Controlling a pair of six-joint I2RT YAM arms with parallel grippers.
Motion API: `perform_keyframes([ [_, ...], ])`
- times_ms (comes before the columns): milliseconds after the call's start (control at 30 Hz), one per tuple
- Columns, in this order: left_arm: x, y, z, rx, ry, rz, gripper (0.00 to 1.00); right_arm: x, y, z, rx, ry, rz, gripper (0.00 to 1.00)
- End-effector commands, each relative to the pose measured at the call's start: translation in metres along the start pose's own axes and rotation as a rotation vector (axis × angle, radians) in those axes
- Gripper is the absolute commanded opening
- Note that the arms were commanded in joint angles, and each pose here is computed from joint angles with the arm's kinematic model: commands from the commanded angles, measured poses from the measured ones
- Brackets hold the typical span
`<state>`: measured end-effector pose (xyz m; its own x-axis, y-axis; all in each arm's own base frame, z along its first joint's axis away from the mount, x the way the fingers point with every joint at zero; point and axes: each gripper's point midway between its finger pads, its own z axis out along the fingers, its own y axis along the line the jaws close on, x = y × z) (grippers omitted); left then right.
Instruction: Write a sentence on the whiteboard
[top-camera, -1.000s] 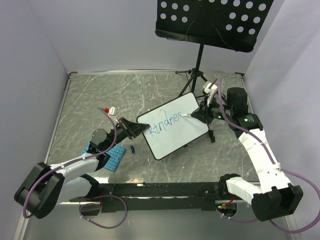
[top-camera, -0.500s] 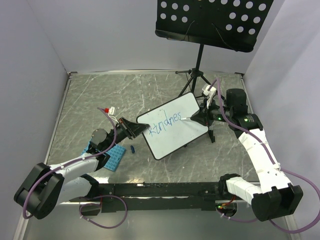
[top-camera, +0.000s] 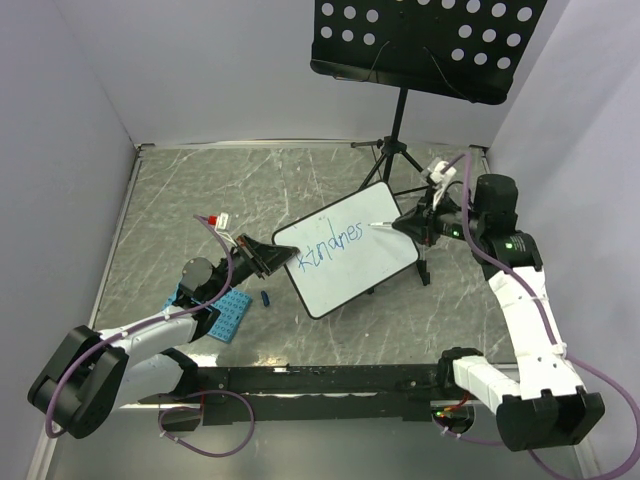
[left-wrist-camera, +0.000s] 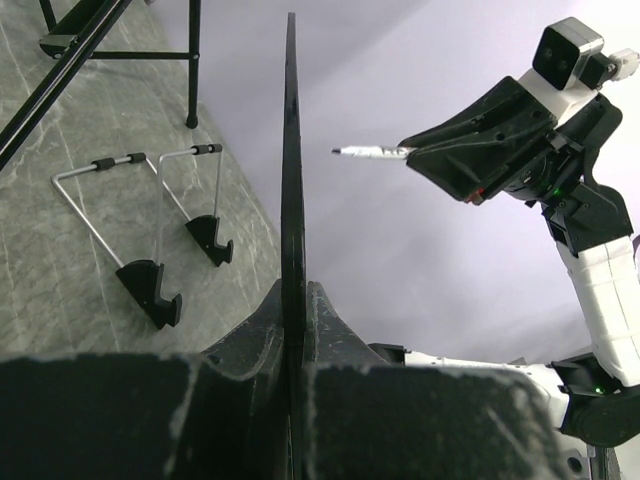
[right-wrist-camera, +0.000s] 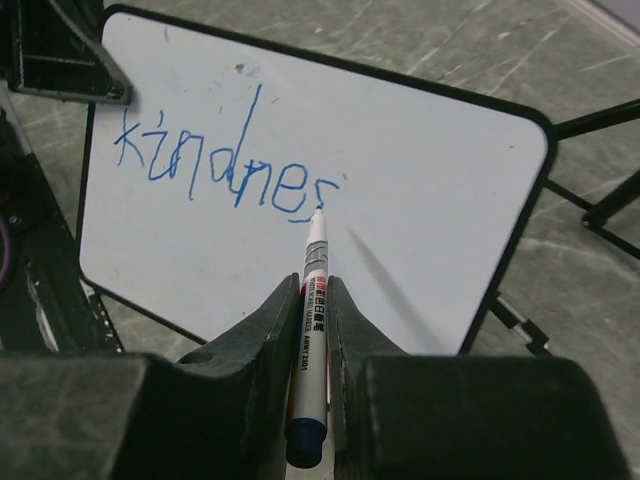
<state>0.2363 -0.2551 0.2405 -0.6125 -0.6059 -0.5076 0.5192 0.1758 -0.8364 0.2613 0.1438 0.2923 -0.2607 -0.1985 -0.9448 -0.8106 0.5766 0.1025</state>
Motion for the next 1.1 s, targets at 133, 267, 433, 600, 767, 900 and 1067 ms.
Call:
perform_keyframes([
  [133,-0.024,-0.055,-0.004,0.196,-0.082,0.050,0.01,-0.021,-0.021,-0.002,0.068,-0.062,-0.026,0.00],
  [267,-0.025,-0.056,-0.004,0.202,-0.081,0.054,0.01,-0.018,-0.027,0.003,0.075,-0.053,-0.015,0.00],
  [433,-0.024,-0.057,-0.003,0.210,-0.074,0.050,0.01,-0.014,-0.031,0.008,0.073,-0.039,-0.004,0.00],
  [600,-0.024,-0.058,0.000,0.219,-0.067,0.044,0.01,-0.009,-0.028,0.013,0.054,-0.028,0.001,0.00],
  [767,-0.024,-0.060,0.001,0.230,-0.065,0.043,0.01,-0.003,-0.021,0.021,0.016,-0.005,0.005,0.00],
  [900,-0.024,-0.059,0.001,0.226,-0.067,0.043,0.01,0.002,-0.016,0.023,-0.003,0.013,0.005,0.00],
  [1067,-0.025,-0.056,0.001,0.210,-0.073,0.049,0.01,0.013,-0.012,0.020,-0.004,0.038,0.005,0.00],
])
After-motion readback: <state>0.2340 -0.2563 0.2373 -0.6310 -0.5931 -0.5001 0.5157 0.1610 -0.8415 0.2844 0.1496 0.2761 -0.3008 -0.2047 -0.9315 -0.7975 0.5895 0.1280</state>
